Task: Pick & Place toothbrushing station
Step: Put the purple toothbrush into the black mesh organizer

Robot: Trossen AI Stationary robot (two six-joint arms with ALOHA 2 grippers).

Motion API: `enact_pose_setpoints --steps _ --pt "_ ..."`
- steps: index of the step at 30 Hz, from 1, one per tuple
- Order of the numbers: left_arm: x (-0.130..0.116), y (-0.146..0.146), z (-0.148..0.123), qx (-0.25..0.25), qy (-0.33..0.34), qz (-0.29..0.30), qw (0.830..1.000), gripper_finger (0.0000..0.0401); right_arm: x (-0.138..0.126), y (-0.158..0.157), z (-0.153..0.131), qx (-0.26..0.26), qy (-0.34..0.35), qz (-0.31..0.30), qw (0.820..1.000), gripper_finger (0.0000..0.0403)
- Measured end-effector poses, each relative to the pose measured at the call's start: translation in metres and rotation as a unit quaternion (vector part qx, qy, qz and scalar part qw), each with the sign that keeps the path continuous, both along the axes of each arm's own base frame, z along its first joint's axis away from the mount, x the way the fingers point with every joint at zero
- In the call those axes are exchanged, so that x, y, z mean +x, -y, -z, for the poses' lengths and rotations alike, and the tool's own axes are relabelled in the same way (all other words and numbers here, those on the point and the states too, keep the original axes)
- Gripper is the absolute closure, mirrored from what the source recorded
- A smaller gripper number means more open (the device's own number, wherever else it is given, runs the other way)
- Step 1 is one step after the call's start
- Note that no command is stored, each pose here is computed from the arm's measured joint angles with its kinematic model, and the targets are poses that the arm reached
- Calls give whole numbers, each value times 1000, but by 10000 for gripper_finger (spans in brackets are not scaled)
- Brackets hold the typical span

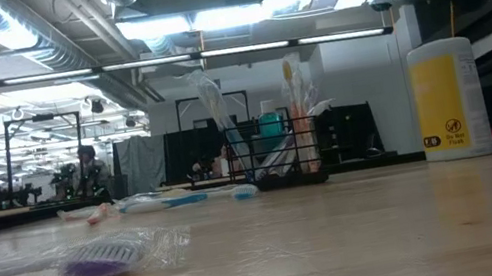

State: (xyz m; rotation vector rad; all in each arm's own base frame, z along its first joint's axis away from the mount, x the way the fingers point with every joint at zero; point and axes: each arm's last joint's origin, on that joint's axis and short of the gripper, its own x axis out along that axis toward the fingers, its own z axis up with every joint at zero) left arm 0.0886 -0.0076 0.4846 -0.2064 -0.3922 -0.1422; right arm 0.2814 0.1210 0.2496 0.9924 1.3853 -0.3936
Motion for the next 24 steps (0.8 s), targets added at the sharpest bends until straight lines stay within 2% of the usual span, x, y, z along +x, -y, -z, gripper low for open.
enact_pose_setpoints --steps 3,7,12,24 --pt "0 0 0 8 1 -3 1000 313 -3 -2 13 7 -33 74 997 268" --pt "0 1 0 16 3 7 1000 313 -13 -2 31 1 -76 119 990 268" --pt "-1 1 -2 23 11 18 1000 313 -24 -6 53 -5 -98 138 985 268" --pt "-1 2 -2 25 13 22 999 313 -39 -1 98 1 -76 148 986 268"
